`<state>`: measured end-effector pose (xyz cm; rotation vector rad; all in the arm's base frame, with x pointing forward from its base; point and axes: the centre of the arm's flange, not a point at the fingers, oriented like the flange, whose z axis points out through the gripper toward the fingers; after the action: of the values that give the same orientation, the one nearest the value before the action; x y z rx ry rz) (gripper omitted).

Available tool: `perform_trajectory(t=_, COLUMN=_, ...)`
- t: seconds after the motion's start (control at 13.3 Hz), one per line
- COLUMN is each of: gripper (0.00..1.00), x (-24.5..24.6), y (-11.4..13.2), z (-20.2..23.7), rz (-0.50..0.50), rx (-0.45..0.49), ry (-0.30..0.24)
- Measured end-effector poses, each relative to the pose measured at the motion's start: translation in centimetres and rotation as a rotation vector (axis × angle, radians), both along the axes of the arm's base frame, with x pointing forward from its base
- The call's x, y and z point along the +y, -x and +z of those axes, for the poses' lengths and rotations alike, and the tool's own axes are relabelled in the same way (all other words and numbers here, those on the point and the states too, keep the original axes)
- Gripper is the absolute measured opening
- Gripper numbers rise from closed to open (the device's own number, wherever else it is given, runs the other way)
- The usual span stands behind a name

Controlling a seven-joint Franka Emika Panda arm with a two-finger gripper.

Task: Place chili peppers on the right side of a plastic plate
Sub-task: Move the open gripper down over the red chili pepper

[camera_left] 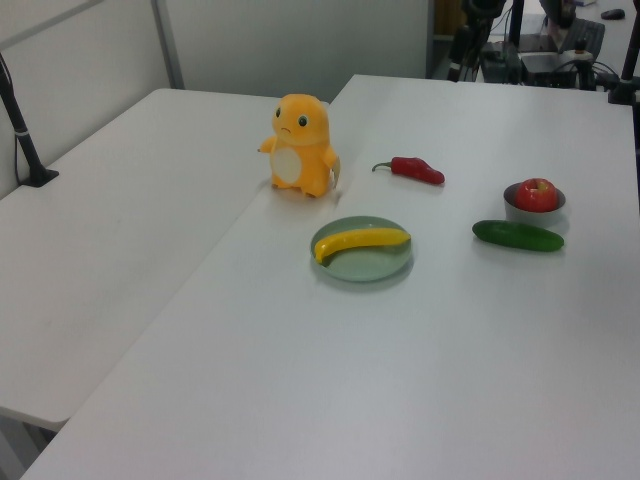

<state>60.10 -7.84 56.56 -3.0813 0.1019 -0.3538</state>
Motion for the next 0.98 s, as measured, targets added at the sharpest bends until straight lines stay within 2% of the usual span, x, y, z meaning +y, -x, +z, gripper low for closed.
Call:
perform_trajectory(t=0.3, gripper=1.0, x=-4.0, y=-4.1, z=-6.7, rz=-0.057, rx=-0.063, ry=0.044)
perform_trajectory(t=0.53, gripper=1.0, x=-4.7, y=-6.3, z=-12.4, rz=-0.065, rx=-0.063, ry=0.065)
perform_trajectory(t=0.68, gripper=1.0, x=-4.7, y=-7.4, z=-16.3, rz=-0.063, rx=-0.044, ry=0.074)
perform_trajectory(t=0.98, gripper=1.0, x=-4.8, y=-8.3, z=-20.6, rz=-0.06, rx=-0.034, ry=0.086)
